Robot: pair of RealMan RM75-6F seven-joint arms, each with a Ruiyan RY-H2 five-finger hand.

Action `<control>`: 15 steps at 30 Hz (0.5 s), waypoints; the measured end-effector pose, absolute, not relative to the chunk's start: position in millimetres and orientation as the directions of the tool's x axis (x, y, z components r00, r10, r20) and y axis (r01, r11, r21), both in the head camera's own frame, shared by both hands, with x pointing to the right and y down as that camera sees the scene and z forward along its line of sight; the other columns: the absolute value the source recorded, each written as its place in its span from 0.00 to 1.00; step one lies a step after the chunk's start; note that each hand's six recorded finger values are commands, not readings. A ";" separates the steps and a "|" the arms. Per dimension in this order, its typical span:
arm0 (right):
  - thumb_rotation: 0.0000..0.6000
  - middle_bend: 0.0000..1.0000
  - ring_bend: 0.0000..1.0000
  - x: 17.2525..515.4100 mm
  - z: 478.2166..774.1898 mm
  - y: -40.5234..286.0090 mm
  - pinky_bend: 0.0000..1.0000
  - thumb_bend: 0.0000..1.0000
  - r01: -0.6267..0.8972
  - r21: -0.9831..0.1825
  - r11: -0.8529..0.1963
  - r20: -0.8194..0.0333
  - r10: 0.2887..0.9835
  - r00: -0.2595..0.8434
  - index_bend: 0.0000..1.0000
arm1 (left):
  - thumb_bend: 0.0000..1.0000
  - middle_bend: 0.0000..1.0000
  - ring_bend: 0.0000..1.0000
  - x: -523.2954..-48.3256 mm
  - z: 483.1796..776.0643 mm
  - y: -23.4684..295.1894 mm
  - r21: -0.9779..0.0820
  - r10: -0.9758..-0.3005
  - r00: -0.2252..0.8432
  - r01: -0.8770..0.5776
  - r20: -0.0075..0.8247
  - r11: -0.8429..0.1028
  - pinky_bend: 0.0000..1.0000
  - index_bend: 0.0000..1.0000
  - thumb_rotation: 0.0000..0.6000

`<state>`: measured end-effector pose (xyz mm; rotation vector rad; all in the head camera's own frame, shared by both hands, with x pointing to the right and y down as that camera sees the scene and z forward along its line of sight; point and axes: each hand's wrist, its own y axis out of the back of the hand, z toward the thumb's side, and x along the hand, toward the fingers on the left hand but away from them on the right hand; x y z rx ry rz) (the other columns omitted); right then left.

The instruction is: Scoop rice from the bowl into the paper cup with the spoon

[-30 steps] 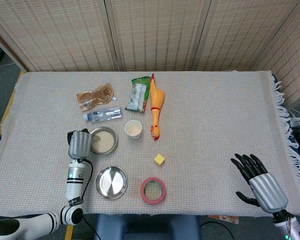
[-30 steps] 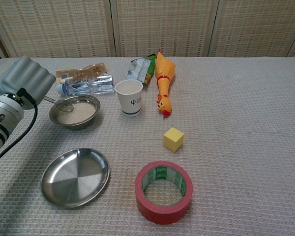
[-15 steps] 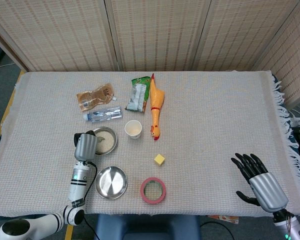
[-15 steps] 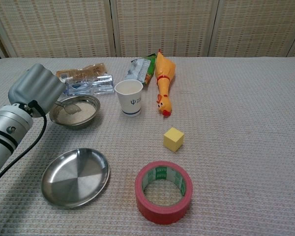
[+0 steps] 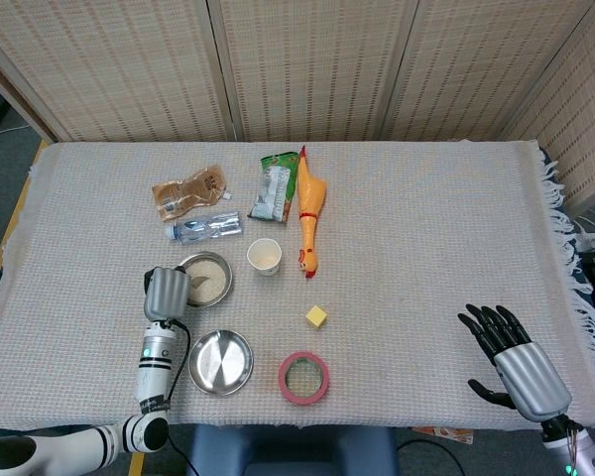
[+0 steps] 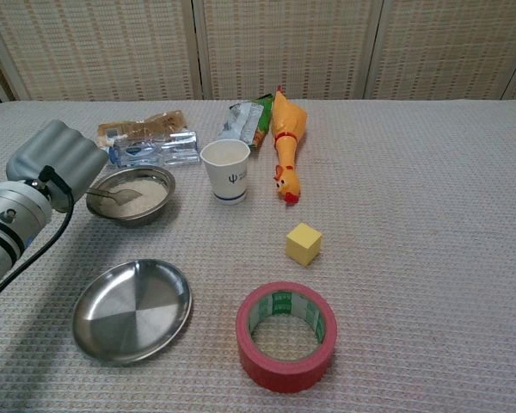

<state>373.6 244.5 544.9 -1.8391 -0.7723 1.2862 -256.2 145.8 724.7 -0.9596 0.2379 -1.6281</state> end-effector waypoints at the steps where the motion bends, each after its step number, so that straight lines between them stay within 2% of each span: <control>1: 1.00 0.00 0.00 373.7 544.8 244.6 0.00 0.10 0.056 -0.842 -0.537 -0.496 0.810 0.313 0.00 | 0.39 1.00 1.00 -258.8 721.7 143.6 -0.620 -0.884 -0.002 0.713 0.467 -0.329 1.00 0.55 1.00; 15: 1.00 0.00 0.00 373.6 547.7 244.8 0.00 0.10 0.045 -0.840 -0.540 -0.503 0.808 0.305 0.00 | 0.39 1.00 1.00 -280.4 700.5 119.3 -0.643 -0.808 -0.068 0.568 0.585 -0.514 1.00 0.57 1.00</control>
